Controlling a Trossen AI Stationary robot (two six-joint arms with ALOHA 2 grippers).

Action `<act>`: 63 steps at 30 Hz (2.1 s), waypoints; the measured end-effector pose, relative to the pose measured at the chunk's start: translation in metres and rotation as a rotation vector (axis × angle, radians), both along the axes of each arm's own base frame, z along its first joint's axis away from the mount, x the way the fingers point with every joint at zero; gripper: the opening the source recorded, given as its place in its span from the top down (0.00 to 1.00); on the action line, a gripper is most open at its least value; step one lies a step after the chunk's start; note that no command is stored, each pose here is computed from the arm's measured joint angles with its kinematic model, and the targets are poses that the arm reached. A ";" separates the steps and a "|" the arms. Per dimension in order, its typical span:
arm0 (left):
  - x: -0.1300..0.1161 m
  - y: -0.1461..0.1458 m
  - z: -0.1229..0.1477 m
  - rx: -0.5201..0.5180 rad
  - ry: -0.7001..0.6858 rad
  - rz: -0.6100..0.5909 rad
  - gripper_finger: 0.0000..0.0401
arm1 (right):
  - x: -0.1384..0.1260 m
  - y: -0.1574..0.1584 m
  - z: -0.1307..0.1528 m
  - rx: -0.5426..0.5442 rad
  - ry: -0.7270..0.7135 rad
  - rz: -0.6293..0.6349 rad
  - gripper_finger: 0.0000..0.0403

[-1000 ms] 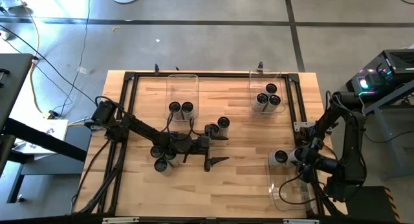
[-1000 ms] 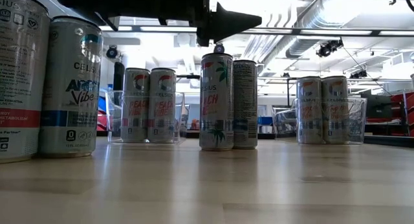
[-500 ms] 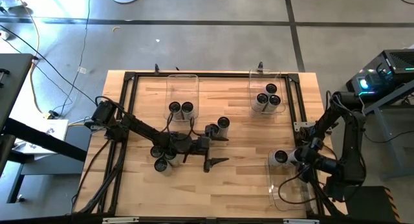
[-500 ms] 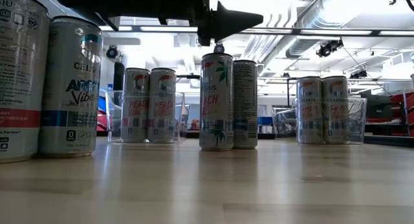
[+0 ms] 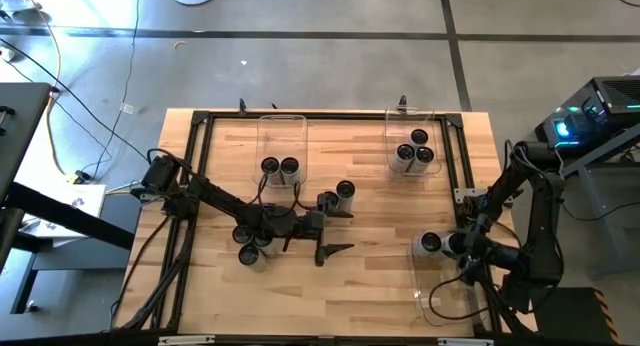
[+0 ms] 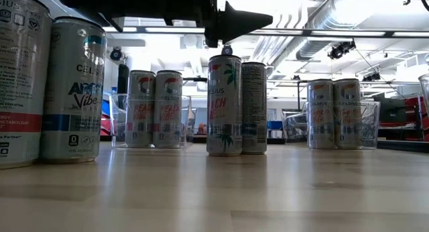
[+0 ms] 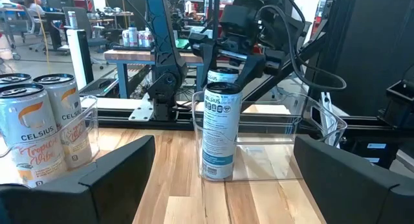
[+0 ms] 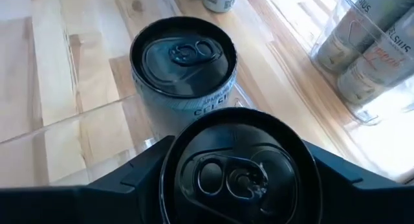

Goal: Sort soda cans
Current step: Put the white-blue soda can into the bottom transparent bin, then put the white-pink soda can into the top left transparent bin

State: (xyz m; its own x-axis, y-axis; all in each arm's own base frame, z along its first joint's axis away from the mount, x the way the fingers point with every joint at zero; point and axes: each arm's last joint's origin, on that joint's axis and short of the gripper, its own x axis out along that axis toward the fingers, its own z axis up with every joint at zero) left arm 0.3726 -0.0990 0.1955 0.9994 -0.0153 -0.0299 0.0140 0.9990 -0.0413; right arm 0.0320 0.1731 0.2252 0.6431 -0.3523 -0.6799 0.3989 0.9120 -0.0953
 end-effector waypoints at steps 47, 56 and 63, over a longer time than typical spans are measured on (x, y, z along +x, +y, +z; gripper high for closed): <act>-0.060 -0.008 0.068 0.268 0.197 0.239 0.09 | 0.047 0.016 0.085 0.052 -0.015 0.072 0.27; -0.060 -0.002 0.034 0.291 0.439 0.247 0.09 | 0.077 0.025 0.076 -0.221 -0.387 0.184 0.27; -0.042 0.015 0.009 0.254 0.468 0.349 0.09 | 0.112 0.029 0.040 -0.268 -0.488 0.105 0.27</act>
